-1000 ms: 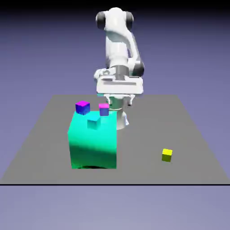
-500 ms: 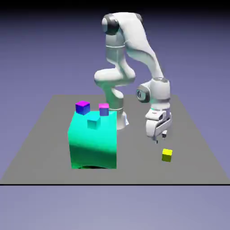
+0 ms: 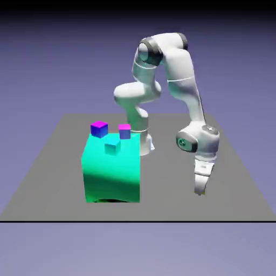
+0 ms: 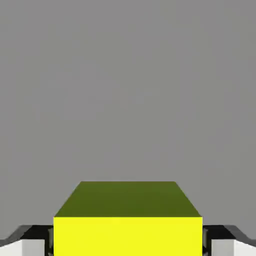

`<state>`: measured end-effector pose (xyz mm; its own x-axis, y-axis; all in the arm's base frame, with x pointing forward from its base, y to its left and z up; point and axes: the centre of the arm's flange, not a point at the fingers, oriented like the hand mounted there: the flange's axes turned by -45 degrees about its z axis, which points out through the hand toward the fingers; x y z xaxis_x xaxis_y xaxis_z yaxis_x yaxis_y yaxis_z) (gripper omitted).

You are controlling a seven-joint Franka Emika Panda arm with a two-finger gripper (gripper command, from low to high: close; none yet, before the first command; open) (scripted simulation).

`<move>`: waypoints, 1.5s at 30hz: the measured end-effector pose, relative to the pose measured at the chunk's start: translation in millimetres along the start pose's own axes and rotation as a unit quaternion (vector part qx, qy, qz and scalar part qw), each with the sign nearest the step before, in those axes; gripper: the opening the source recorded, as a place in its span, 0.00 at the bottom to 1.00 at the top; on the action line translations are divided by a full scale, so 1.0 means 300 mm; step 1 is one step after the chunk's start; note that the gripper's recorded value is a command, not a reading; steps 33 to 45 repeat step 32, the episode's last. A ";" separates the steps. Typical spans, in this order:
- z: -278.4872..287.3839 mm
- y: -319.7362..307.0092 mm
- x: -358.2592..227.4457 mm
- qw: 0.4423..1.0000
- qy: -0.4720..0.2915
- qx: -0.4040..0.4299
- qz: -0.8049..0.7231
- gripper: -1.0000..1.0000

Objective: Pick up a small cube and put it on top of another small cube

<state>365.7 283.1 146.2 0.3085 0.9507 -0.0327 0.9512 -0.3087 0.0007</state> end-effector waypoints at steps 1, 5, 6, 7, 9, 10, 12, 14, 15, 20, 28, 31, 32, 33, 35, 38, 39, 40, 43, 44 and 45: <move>-0.042 0.000 0.000 1.000 0.000 0.000 0.000 0.00; -0.209 0.083 -0.059 1.000 -0.008 -0.009 0.025 0.00; -0.255 0.143 -0.103 0.999 -0.014 -0.015 0.044 0.00; -0.302 0.202 -0.153 0.998 -0.019 -0.020 0.065 0.00; -0.399 0.311 -0.266 0.993 -0.027 -0.027 0.109 0.00; -0.448 0.363 -0.333 0.990 -0.030 -0.029 0.133 0.00; -0.546 0.432 -0.452 0.984 -0.034 -0.031 0.172 0.00; -0.643 0.480 -0.570 0.977 -0.035 -0.029 0.208 0.00; -0.691 0.501 -0.638 0.973 -0.034 -0.027 0.228 0.00; -0.907 0.533 -0.998 0.946 -0.018 -0.006 0.325 0.00; -0.804 0.498 -1.203 0.927 0.000 0.014 0.374 0.00; -0.777 0.495 -1.203 0.927 0.000 0.013 0.374 1.00; -0.827 0.500 -1.203 0.927 -0.001 0.013 0.374 1.00; -0.827 0.500 -1.203 0.927 -0.001 0.013 0.374 1.00; -0.827 0.500 -1.203 0.927 -0.001 0.013 0.374 1.00; -0.827 0.500 -1.203 0.927 -0.001 0.013 0.374 1.00; -0.827 0.500 -1.203 0.927 -0.001 0.013 0.374 1.00; -0.827 0.500 -1.203 0.927 -0.001 0.013 0.374 1.00; -0.827 0.500 -1.203 0.927 -0.001 0.013 0.374 1.00; -0.827 0.500 -1.203 0.927 -0.001 0.013 0.374 1.00; -0.827 0.500 -1.203 0.927 -0.001 0.013 0.374 1.00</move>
